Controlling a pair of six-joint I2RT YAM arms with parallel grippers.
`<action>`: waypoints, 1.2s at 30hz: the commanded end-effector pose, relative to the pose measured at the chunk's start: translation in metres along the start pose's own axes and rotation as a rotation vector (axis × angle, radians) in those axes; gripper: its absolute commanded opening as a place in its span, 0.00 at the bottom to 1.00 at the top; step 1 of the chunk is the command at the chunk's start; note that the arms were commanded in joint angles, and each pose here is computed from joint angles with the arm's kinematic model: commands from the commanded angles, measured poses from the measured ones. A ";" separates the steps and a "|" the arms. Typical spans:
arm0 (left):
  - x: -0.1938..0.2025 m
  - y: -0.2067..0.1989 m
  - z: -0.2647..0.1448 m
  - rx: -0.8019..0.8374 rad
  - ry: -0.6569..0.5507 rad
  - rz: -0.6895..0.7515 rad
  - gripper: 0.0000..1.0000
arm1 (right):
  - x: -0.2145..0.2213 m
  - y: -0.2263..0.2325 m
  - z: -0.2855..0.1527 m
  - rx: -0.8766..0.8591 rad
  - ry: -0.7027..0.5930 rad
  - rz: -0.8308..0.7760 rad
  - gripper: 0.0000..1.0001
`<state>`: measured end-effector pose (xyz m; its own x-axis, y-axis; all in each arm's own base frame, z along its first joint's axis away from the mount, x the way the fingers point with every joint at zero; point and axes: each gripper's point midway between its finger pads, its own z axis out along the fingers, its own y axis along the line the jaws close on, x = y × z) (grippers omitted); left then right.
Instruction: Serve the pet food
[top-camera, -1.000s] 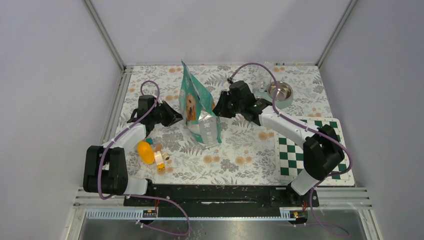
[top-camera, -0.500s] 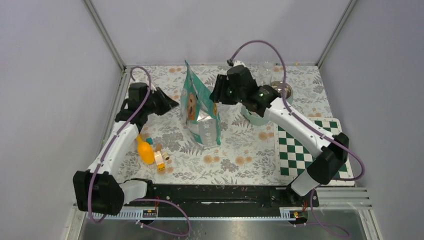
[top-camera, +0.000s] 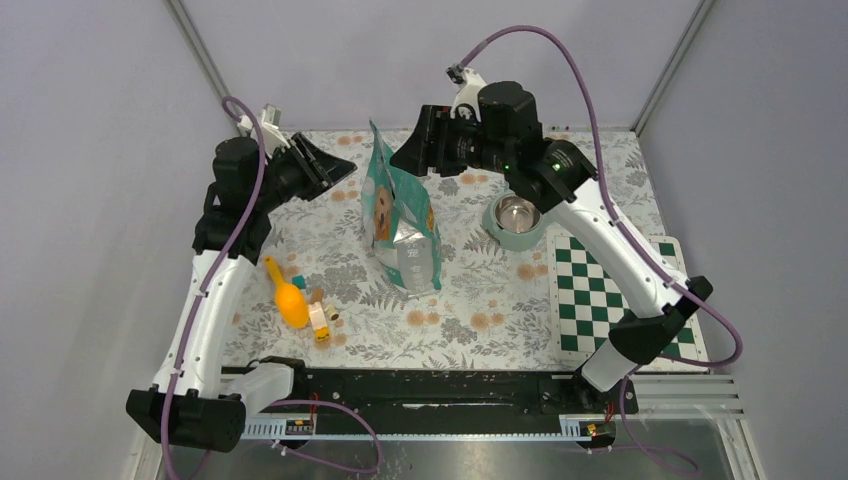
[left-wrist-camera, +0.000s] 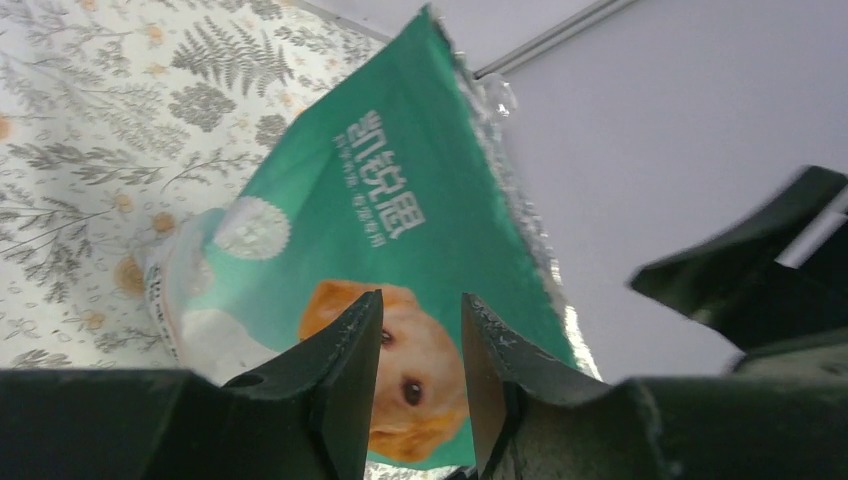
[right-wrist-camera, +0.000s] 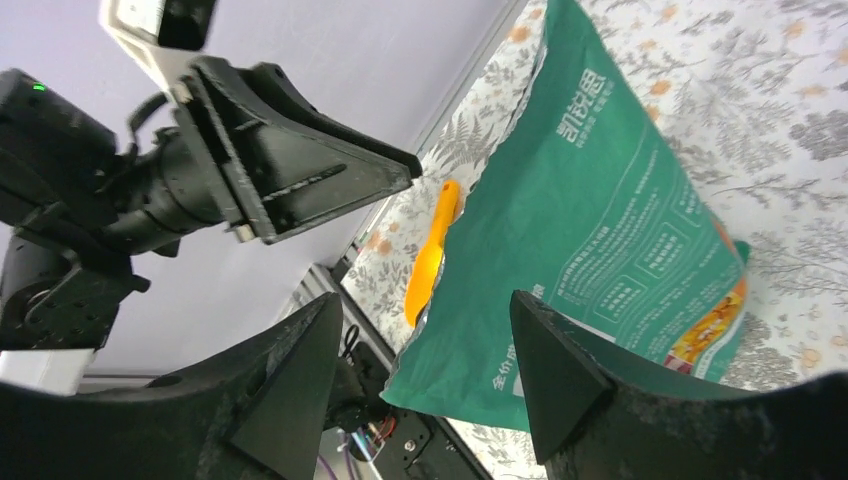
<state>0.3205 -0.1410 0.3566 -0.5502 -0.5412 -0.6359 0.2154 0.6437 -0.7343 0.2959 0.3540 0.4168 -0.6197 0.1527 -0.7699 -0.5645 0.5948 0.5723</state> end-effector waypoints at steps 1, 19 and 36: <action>-0.018 -0.054 -0.027 0.152 -0.034 0.028 0.37 | 0.015 0.017 0.016 -0.098 0.095 0.042 0.67; -0.007 -0.054 -0.022 0.190 0.012 -0.010 0.40 | 0.019 0.006 0.024 -0.035 0.107 0.094 0.42; -0.014 -0.067 -0.026 0.224 0.005 -0.014 0.36 | 0.015 0.002 0.026 -0.013 0.073 0.126 0.25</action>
<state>0.2975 -0.1577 0.3964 -0.5821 -0.5487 -0.6001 0.3077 0.5346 -0.7871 0.3037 0.3768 0.3886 -0.7384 0.1608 -0.6549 -0.4638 0.5839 0.6663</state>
